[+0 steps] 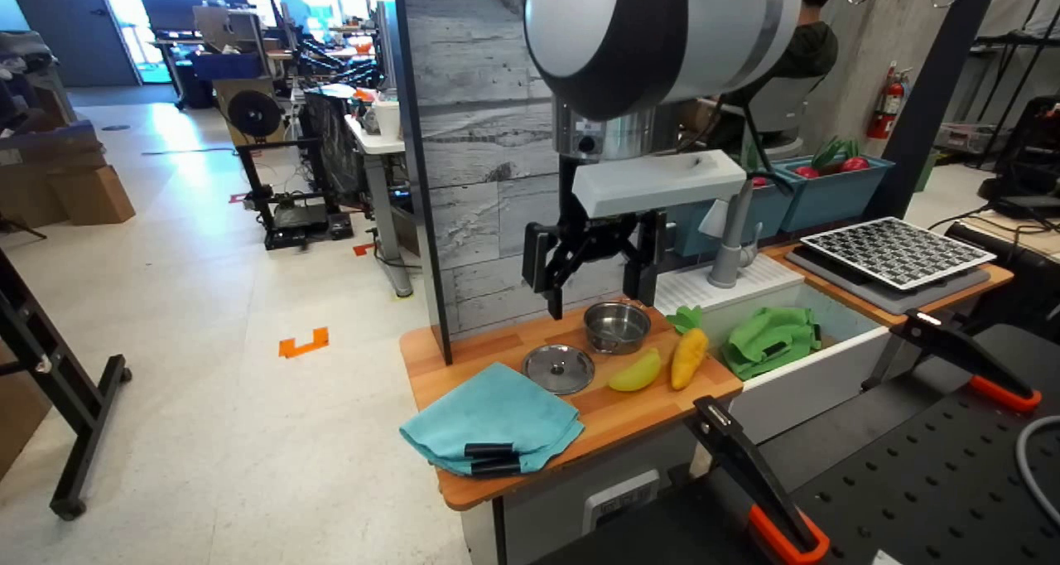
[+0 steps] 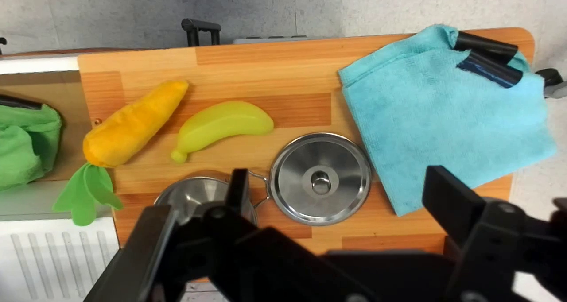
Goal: Pick the lid and put it on the pot
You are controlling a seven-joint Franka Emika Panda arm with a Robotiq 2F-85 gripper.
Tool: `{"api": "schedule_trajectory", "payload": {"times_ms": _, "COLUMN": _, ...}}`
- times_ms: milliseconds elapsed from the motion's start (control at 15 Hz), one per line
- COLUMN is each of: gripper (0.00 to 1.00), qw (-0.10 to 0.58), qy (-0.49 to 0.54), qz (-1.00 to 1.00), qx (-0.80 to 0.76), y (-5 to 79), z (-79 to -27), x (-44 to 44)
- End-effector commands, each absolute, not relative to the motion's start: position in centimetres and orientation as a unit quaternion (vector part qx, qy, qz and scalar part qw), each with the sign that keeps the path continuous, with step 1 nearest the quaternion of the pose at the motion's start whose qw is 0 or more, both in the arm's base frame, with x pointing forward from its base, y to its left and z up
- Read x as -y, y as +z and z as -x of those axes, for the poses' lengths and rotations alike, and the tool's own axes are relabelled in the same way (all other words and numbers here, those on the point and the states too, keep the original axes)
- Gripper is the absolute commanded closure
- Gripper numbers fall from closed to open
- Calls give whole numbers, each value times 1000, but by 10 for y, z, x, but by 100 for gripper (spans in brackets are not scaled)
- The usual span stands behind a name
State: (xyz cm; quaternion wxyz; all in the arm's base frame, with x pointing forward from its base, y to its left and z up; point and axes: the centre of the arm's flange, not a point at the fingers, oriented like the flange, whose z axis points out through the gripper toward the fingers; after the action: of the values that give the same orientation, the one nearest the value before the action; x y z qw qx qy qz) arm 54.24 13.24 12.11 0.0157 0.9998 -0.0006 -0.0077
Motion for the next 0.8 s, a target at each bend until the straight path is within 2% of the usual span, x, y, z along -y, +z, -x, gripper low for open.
{"api": "schedule_trajectory", "payload": {"times_ms": 0, "gripper": 0, "qw": 22, "qy": 8, "qz": -1000, "qx": -2, "y": 100, "z": -560, "x": -144}}
{"api": "schedule_trajectory", "payload": {"times_ms": 733, "gripper": 0, "qw": 20, "qy": -2, "qz": -1000, "qx": -4, "y": 48, "z": -585, "x": -151}}
